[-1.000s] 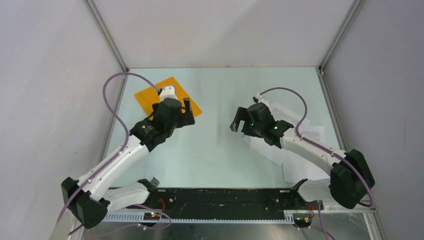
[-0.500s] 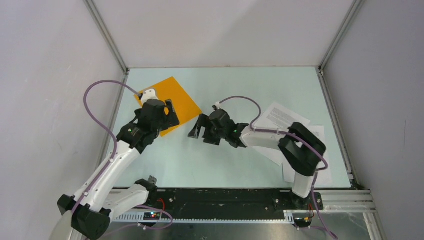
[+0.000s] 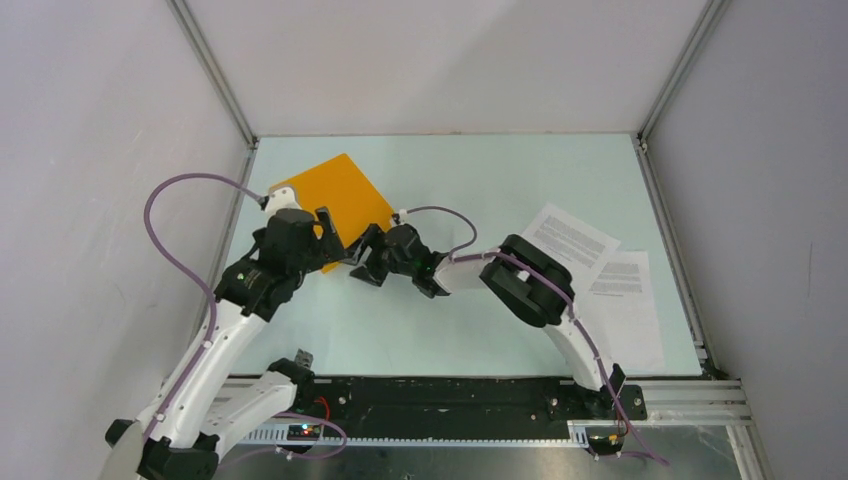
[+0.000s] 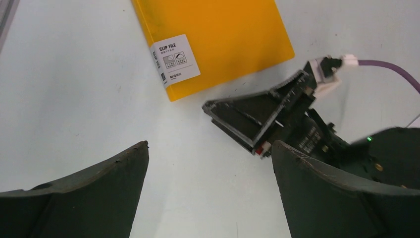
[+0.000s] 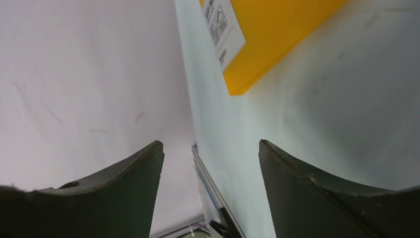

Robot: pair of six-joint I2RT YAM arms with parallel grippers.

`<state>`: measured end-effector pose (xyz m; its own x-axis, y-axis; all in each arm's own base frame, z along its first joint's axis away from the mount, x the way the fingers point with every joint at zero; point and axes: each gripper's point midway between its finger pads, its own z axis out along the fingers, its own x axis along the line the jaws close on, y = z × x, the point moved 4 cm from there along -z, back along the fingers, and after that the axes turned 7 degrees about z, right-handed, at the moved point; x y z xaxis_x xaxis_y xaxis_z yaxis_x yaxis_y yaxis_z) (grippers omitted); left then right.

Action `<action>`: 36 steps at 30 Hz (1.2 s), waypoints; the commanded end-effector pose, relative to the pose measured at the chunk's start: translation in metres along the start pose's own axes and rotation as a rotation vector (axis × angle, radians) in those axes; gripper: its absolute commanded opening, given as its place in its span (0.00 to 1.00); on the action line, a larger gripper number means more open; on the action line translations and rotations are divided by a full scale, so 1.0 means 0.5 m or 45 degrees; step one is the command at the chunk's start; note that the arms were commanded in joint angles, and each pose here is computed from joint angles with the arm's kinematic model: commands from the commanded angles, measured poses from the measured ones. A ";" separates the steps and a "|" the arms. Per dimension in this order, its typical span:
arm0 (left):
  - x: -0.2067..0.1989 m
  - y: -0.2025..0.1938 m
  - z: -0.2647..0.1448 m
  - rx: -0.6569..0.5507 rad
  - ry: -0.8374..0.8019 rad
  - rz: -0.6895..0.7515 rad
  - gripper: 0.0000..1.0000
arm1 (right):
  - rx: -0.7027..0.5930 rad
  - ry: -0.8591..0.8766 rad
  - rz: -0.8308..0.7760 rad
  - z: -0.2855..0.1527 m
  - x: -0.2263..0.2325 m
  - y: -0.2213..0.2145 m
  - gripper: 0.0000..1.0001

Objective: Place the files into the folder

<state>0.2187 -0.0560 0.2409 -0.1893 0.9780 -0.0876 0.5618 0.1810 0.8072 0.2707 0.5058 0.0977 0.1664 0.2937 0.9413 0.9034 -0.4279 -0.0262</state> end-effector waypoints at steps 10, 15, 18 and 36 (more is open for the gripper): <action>0.016 0.010 -0.025 -0.019 0.010 0.010 0.98 | 0.010 0.163 0.158 0.107 0.047 -0.020 0.68; 0.014 0.014 -0.026 -0.019 0.004 0.016 0.98 | -0.026 0.133 0.207 0.123 0.015 -0.010 0.67; 0.013 0.016 -0.026 -0.018 0.005 0.021 0.98 | -0.058 0.122 0.218 0.131 0.001 -0.002 0.66; 0.012 0.019 -0.024 -0.009 0.004 0.052 0.98 | -0.206 0.123 0.335 0.164 -0.046 0.061 0.63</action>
<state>0.2101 -0.0508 0.2412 -0.1772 0.9829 -0.0495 0.5876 0.1461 0.7959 0.3067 0.5656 0.0731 0.2894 0.0758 0.9542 0.8204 -0.5332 -0.2065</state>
